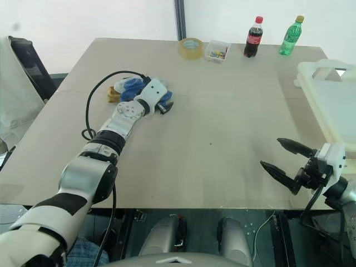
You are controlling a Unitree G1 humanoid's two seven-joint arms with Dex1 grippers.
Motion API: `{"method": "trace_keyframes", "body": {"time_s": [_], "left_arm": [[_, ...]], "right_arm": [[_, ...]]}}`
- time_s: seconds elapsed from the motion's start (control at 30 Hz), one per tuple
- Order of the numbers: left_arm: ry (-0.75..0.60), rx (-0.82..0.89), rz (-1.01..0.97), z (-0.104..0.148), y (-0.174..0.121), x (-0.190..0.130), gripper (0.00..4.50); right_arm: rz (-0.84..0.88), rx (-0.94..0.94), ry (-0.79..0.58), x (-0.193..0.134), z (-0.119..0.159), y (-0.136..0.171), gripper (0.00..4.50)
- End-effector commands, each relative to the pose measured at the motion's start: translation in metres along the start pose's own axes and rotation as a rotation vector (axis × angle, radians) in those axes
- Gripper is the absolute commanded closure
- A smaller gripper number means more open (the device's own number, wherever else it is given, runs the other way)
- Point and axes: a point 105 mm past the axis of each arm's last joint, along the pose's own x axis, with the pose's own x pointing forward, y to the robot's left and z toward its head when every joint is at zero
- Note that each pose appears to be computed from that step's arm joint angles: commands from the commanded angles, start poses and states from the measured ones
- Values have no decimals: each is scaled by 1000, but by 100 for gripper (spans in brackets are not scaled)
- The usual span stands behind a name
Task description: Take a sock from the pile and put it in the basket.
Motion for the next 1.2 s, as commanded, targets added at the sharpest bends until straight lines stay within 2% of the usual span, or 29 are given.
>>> {"method": "trace_keyframes", "body": {"time_s": [0.03, 0.3, 0.37, 0.57, 0.6, 0.63, 1.0, 1.2], "left_arm": [[-5, -15, 51, 12, 9, 3, 7], [27, -74, 145, 10, 13, 6, 7], [25, -85, 169, 12, 15, 7, 91], [29, -89, 185, 14, 14, 8, 382], [29, -89, 186, 14, 14, 8, 425], [27, -87, 187, 15, 13, 8, 439], [-59, -118, 141, 31, 10, 6, 439], [-1, -190, -87, 5, -28, -31, 439]], "right_arm": [[-22, -42, -21, -3, 8, -2, 0], [-27, -41, -7, -7, 7, -2, 0], [-27, -41, -4, -7, 6, -2, 0], [-25, -45, -2, -7, 6, -2, 0], [-25, -45, -2, -6, 6, -2, 0], [-26, -45, -1, -7, 6, -2, 0], [-32, -44, 1, -8, 5, 0, 0], [-50, -37, 10, -12, 3, 3, 0]]}}
